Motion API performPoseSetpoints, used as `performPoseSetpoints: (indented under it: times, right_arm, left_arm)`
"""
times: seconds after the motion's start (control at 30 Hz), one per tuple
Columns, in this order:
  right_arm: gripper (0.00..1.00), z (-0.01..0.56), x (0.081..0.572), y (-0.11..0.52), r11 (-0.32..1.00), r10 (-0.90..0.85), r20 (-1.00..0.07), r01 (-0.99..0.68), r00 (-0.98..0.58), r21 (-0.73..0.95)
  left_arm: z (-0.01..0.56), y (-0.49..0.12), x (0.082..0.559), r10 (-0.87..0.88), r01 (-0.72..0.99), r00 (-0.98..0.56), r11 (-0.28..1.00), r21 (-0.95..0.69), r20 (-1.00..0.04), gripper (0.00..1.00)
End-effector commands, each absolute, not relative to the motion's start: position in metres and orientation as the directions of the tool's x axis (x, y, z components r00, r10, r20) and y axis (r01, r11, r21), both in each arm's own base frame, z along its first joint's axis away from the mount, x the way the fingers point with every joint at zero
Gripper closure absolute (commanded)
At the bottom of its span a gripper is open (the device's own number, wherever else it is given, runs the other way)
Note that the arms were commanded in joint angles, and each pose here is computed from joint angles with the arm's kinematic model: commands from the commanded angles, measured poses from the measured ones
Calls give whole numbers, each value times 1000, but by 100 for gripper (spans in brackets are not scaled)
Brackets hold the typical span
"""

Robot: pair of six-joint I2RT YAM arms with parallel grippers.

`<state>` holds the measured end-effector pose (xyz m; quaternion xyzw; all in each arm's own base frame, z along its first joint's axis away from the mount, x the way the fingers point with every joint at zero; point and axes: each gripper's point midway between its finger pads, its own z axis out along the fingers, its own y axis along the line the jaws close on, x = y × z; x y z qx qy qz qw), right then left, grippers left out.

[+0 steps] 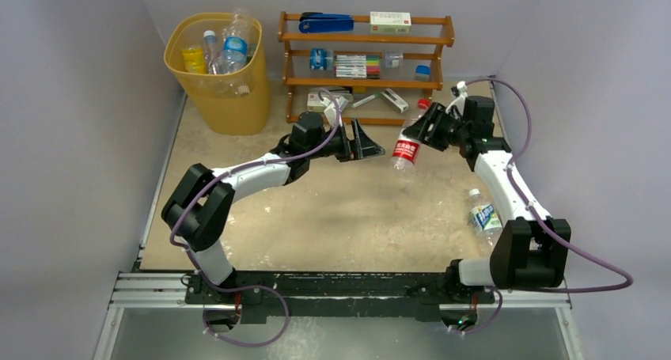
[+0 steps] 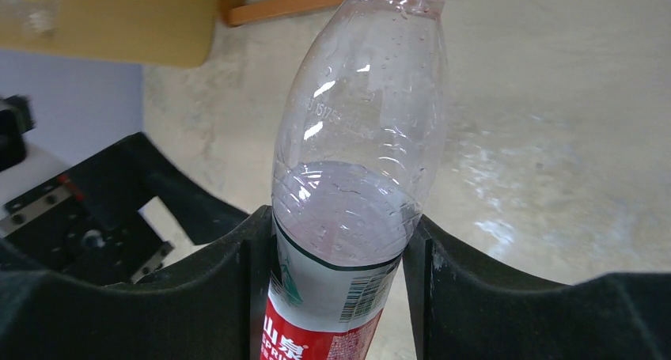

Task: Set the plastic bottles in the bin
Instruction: Pick up the plastic bottle at the center of the board, then place the plastic bottle in the trash bin.

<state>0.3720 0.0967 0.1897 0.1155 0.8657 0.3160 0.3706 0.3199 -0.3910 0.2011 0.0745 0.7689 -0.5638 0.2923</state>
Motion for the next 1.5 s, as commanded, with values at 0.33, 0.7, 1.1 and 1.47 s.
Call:
performPoseSetpoints:
  times: [0.33, 0.7, 1.1, 1.47]
  right_arm:
    - [46, 253, 370, 172, 685, 357, -626, -262, -693, 680]
    - [46, 259, 365, 193, 655, 342, -624, -297, -703, 695]
    - [36, 267, 359, 205, 630, 328, -624, -328, -709, 704]
    - [0, 292, 346, 194, 656, 355, -643, -309, -678, 689]
  left_arm:
    - [263, -403, 318, -256, 567, -734, 279, -775, -629, 12]
    - [261, -405, 319, -258, 570, -722, 302, -764, -642, 18]
    - [259, -407, 322, -246, 572, -721, 316, -757, -647, 52]
    - [269, -362, 362, -280, 543, -689, 412, -732, -669, 54]
